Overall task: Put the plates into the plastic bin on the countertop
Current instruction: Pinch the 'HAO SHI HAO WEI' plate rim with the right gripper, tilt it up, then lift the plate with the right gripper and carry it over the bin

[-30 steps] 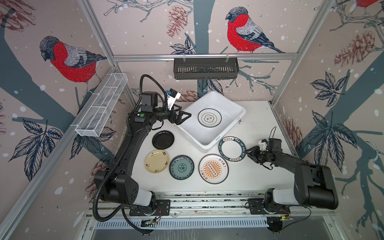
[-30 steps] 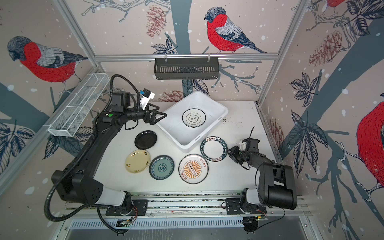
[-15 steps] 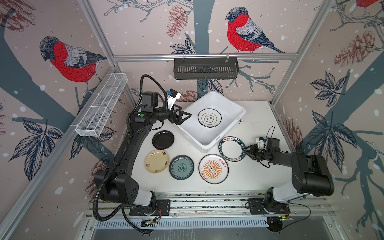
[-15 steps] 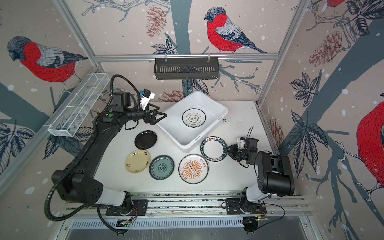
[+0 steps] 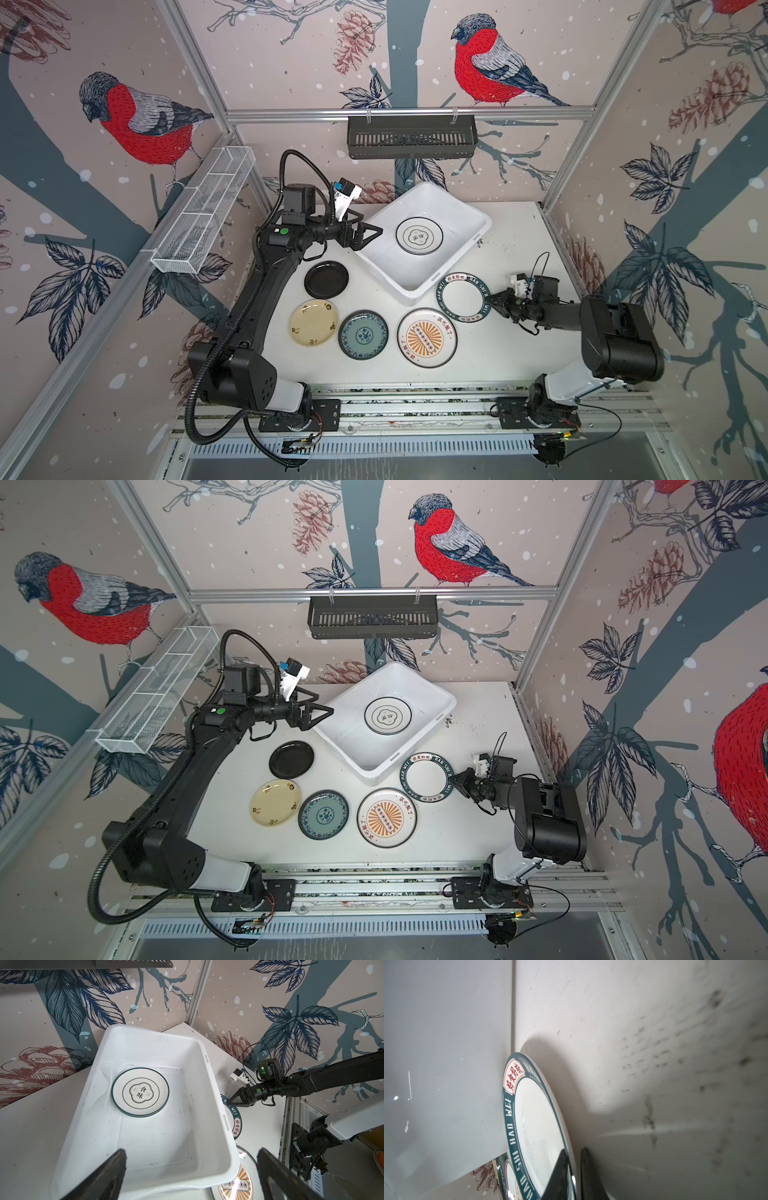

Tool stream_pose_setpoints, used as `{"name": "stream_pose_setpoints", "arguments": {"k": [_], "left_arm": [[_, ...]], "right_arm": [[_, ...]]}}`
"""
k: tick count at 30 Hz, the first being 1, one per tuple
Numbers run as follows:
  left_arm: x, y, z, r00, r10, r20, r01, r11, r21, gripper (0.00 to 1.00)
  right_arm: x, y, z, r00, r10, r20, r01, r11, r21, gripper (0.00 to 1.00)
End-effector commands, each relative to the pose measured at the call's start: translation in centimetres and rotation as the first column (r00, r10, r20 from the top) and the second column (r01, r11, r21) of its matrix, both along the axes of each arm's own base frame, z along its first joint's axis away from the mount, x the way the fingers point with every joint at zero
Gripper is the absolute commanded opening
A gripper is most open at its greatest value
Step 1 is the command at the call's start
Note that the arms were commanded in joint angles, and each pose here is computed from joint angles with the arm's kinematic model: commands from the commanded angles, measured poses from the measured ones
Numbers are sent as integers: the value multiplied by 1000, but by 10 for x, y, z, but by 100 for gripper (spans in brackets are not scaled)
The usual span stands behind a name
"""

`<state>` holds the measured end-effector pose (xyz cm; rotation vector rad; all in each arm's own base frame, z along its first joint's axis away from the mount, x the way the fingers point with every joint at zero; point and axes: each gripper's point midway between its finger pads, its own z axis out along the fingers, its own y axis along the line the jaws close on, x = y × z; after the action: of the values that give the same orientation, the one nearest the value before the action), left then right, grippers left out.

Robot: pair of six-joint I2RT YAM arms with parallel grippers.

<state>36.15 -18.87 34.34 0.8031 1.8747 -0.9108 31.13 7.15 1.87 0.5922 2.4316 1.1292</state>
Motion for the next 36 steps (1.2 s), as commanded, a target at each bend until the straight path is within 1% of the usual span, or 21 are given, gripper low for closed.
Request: {"name": "stream_pose_setpoints", "arguments": {"k": [1,10,15,20,25,28,32,36], "left_arm": [[-5,-2,4,1000,-25,18,25,1000,-8,97],[-6,-2,6,999,-27,20,27,1000,-12,97],[-6,-3,8,999,-27,22,28,1000,-14,97],[-5,-2,8,999,-25,24,25,1000,-13,97],[-4,-3,8,999,-27,24,27,1000,-15,97],[-3,-3,9,999,-26,26,26,1000,-16,97],[-4,-3,10,999,-28,28,28,999,-16,97],[-5,-2,9,999,-26,28,26,1000,-14,97]], "right_arm": [[-17,-14,-25,991,-60,-120,49,994,-95,11],[-12,-25,-8,994,-85,-67,75,987,-143,3],[-10,-32,2,994,-95,-51,87,985,-152,2],[-7,-43,22,991,-137,-9,133,977,-164,2],[-2,-63,54,980,-191,50,197,954,-228,1],[1,-77,79,965,-232,125,258,930,-262,1],[-1,-91,97,946,-278,165,314,913,-260,1],[-2,-98,111,936,-297,188,339,905,-257,1]]}}
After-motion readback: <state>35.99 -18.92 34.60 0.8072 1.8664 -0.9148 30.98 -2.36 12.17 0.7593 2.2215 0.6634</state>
